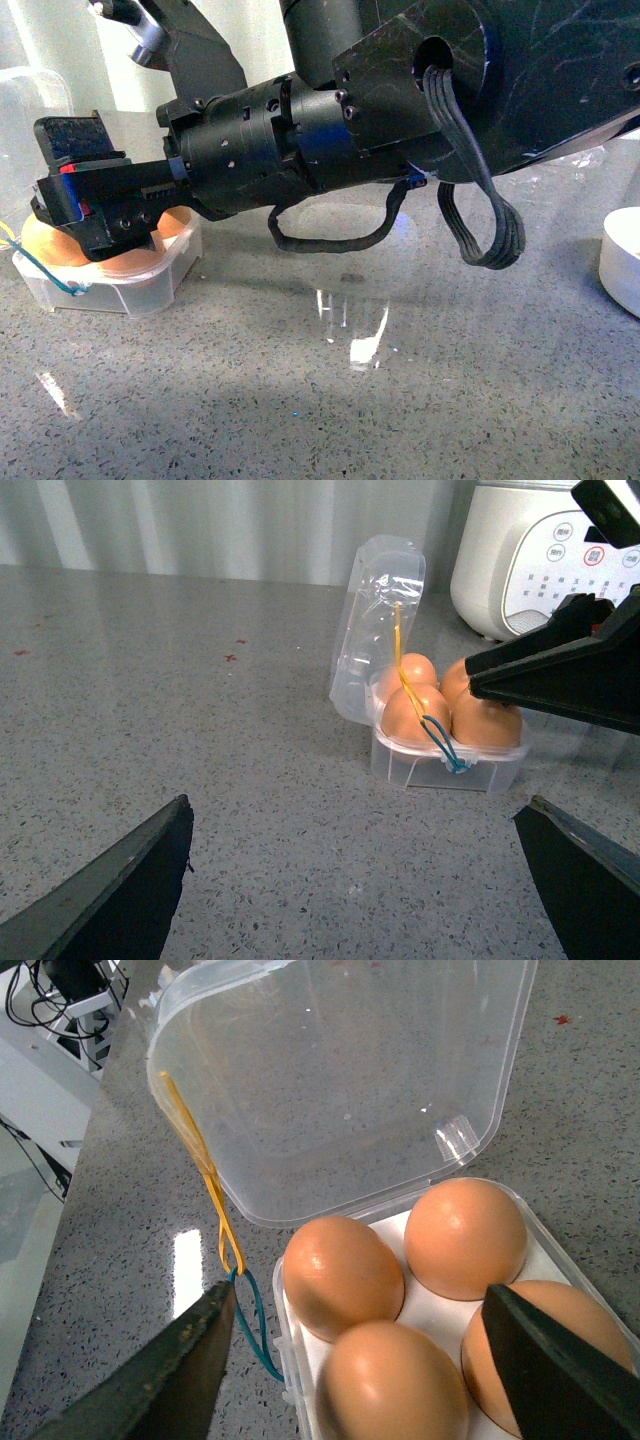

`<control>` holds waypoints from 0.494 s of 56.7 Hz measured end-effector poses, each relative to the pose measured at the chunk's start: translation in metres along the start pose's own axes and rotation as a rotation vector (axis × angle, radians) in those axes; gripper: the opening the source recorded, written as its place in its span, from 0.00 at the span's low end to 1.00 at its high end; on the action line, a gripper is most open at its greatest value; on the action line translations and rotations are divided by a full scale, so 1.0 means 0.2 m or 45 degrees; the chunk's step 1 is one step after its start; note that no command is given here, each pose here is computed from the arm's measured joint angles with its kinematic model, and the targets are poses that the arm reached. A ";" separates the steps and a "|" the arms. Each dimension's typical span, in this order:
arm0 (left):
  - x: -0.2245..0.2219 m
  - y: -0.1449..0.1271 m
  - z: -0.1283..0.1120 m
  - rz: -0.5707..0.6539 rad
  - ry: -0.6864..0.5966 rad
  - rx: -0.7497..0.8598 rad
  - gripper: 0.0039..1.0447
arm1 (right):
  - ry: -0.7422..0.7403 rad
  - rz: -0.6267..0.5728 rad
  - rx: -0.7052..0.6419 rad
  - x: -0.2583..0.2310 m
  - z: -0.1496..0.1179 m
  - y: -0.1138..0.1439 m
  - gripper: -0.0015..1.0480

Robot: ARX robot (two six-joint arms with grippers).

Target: Put egg into box

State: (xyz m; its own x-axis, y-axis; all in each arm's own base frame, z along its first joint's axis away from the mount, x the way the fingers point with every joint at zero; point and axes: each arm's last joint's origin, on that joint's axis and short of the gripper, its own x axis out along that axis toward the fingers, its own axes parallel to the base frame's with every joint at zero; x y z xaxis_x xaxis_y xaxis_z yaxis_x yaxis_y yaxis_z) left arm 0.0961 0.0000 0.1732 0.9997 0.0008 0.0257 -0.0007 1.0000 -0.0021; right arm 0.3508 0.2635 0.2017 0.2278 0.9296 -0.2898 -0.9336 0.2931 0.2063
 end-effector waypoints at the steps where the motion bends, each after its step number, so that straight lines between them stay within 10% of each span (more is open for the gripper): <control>1: 0.00 0.00 0.00 0.000 0.000 0.000 0.94 | 0.000 0.000 0.000 0.00 0.00 0.00 0.76; 10: 0.00 0.00 0.00 0.000 0.000 0.000 0.94 | -0.006 -0.009 -0.005 -0.01 0.00 -0.01 0.95; 28: 0.00 0.00 0.00 0.000 0.000 0.000 0.94 | -0.097 -0.121 0.001 -0.18 0.06 -0.07 0.93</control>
State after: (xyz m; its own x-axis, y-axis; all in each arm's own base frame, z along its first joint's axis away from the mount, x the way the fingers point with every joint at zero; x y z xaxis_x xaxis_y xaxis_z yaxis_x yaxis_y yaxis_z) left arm 0.0961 0.0000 0.1732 0.9997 0.0008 0.0257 -0.0007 1.0000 -0.0021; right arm 0.3597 0.2285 0.2204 0.3360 0.9118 -0.2361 -0.9064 0.3812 0.1821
